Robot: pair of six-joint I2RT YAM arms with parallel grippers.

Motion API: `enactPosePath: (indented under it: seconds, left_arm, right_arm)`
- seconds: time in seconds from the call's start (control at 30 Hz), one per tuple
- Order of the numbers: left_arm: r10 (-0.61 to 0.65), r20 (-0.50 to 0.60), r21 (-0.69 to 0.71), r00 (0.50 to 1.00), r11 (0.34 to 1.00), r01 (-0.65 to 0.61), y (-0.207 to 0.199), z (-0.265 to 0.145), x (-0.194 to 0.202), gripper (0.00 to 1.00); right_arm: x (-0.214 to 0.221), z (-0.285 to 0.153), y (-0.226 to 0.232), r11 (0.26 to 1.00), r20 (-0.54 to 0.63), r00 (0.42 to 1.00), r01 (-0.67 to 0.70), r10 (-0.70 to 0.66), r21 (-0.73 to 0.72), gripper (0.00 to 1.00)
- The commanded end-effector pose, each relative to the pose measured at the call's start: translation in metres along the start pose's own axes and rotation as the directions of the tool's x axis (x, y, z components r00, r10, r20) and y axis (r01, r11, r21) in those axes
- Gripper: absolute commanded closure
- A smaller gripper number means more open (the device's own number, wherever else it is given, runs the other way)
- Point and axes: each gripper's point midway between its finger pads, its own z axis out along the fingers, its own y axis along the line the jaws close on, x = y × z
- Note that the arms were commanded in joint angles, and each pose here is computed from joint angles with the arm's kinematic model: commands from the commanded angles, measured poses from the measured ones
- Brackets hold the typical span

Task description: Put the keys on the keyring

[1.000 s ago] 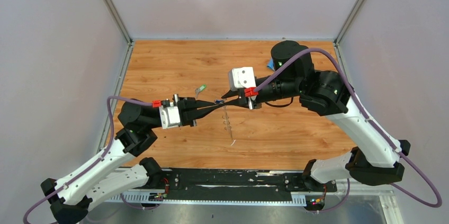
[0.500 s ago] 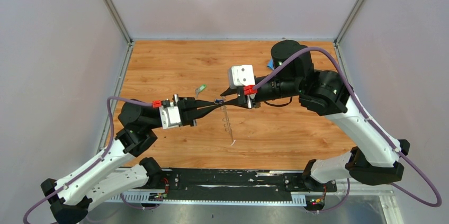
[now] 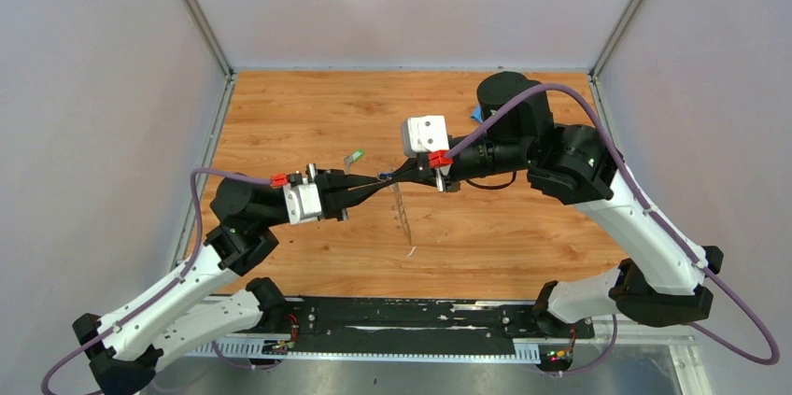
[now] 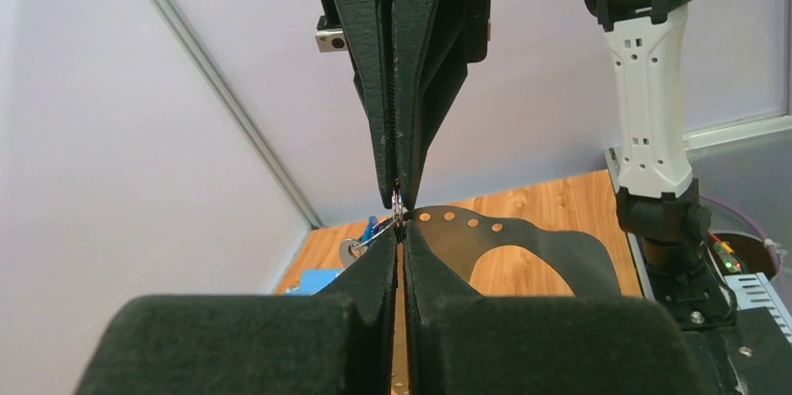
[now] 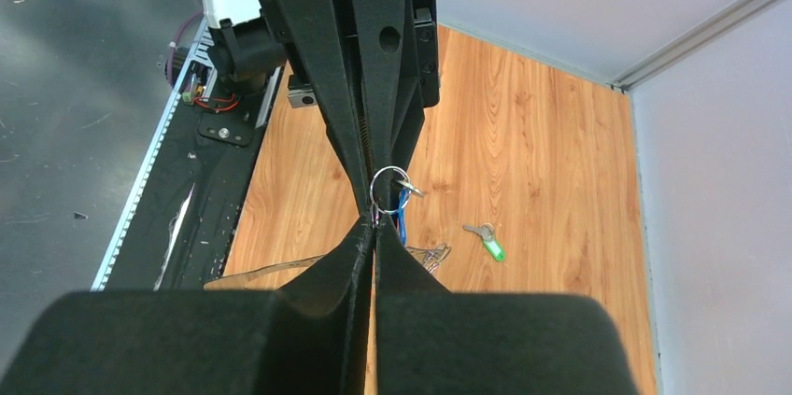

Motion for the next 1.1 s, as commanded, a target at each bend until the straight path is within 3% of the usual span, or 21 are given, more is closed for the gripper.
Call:
enactPosePath:
  seconds: [0.0, 0.1, 0.17, 0.27, 0.37, 0.5, 0.8, 0.93, 1.07]
  left_arm:
    - [0.018, 0.039, 0.013, 0.999, 1.000, -0.018, -0.001, 0.003, -0.013, 1.00]
    - [0.020, 0.039, 0.007, 0.999, 1.000, -0.020, 0.000, 0.002, -0.013, 0.99]
    - [0.022, 0.039, 0.004, 0.999, 1.000, -0.022, 0.000, 0.001, -0.013, 0.92]
    - [0.023, 0.038, 0.003, 0.999, 1.000, -0.023, -0.003, -0.002, -0.012, 0.76]
    - [0.022, 0.030, -0.011, 0.999, 1.000, -0.022, -0.003, -0.006, -0.009, 0.69]
    - [0.013, 0.030, -0.007, 0.999, 1.000, -0.012, -0.005, -0.007, -0.009, 0.69]
    - [0.032, 0.023, -0.012, 0.999, 0.999, -0.031, -0.008, -0.015, -0.011, 0.66]
    - [0.167, 0.038, 0.001, 0.985, 0.986, -0.168, -0.007, -0.017, -0.017, 0.62]
    - [0.381, 0.044, -0.003, 0.924, 0.925, -0.381, 0.004, -0.013, -0.023, 0.61]
  right_arm:
    - [0.012, 0.004, -0.006, 0.999, -0.055, 0.998, -0.023, 0.026, 0.044, 0.99]
    - [0.016, 0.004, -0.015, 0.994, -0.078, 0.995, -0.058, 0.066, 0.097, 1.00]
    - [0.018, 0.004, -0.016, 0.990, -0.071, 0.994, -0.077, 0.085, 0.118, 1.00]
    - [0.010, 0.005, -0.020, 0.981, 0.009, 0.995, -0.103, 0.103, 0.164, 1.00]
    - [-0.001, 0.000, -0.022, 0.968, 0.120, 0.985, -0.146, 0.123, 0.205, 1.00]
    - [-0.007, -0.008, -0.018, 0.951, 0.231, 0.961, -0.205, 0.151, 0.233, 1.00]
    - [-0.007, -0.020, -0.011, 0.932, 0.270, 0.934, -0.295, 0.234, 0.213, 1.00]
    - [-0.008, -0.021, -0.001, 0.936, 0.257, 0.926, -0.320, 0.278, 0.143, 1.00]
    - [-0.004, -0.015, 0.014, 0.934, 0.228, 0.912, -0.357, 0.340, 0.032, 1.00]
